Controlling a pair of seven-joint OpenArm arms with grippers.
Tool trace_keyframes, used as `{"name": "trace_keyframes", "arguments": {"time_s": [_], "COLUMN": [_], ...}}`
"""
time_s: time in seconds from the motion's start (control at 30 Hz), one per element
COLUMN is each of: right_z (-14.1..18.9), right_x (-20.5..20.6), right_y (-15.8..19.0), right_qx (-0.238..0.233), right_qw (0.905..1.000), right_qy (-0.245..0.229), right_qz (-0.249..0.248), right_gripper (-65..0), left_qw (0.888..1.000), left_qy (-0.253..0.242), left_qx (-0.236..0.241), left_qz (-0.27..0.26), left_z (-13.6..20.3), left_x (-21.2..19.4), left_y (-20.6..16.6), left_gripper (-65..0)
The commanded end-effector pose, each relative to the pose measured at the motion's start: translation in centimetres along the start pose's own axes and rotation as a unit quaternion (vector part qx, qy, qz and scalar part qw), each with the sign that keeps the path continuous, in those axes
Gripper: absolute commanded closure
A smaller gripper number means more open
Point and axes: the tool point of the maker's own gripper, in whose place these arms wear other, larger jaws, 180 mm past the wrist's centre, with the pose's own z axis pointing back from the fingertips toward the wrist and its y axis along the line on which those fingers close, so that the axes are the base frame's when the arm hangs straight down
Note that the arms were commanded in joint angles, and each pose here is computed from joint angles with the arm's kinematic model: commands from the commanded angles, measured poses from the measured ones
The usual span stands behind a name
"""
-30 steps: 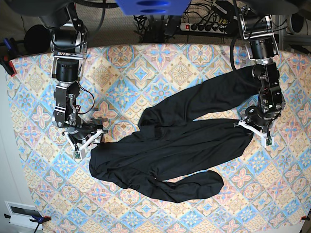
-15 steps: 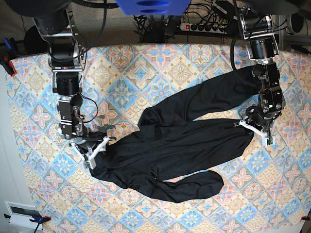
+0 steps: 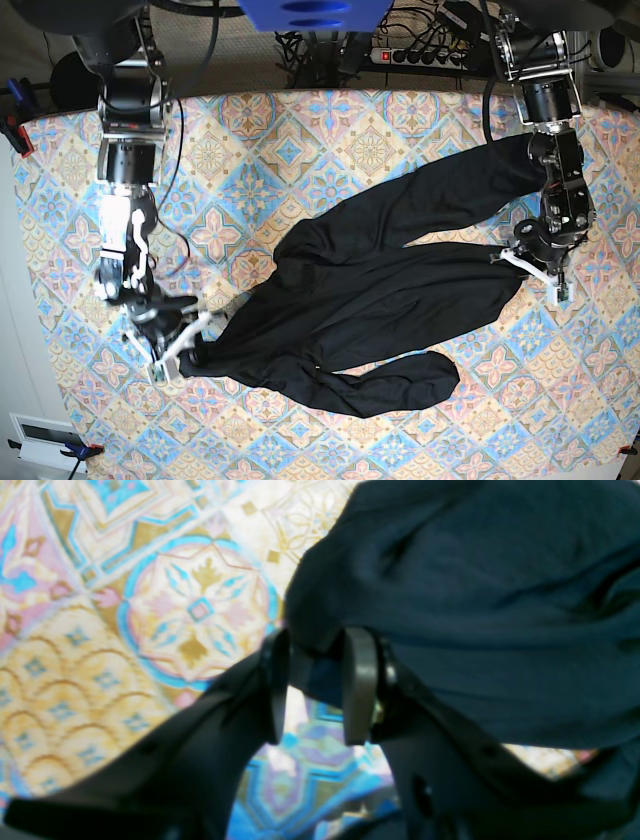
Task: Layout the t-shirt on the table in an organized manner, then fold the t-shirt properly
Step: 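Pull the shirt taut, right gripper dragging its edge outward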
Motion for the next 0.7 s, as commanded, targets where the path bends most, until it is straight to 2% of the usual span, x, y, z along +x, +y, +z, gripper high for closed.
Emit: {"name": "trace_keyframes", "arguments": {"time_s": [0.0,0.13,0.3,0.67], "right_z": [0.7,2.7,5.7,10.4], "right_x": [-1.9,-3.8,-5.2,-4.4], "right_y": [-0.7,-2.2,-5.3,-12.0], "right_qx": [-0.011,-0.030,-0.073,-0.153], "right_qw": [0.9996,0.9985,0.9962,0.9875], "right_qy": [0.026,0.041,0.048,0.037], "right_qz": [0.007,0.018,0.007,-0.003], "right_gripper": [0.0,0.0,0.0,0.0], "left_qw": [1.000,0.999,0.999,0.999], "left_qy": [-0.030,-0.031,-0.031,-0.030], "left_qx": [0.003,0.008,0.011,0.010], "left_qz": [-0.005,-0.011,-0.013,-0.014], "left_z": [0.5,0.6,0.7,0.7], "left_x": [2.2,2.5,2.6,2.5], "left_y": [0.5,1.0,1.2,1.2], "left_gripper": [-15.6,-15.6,-15.7,-15.7]}}
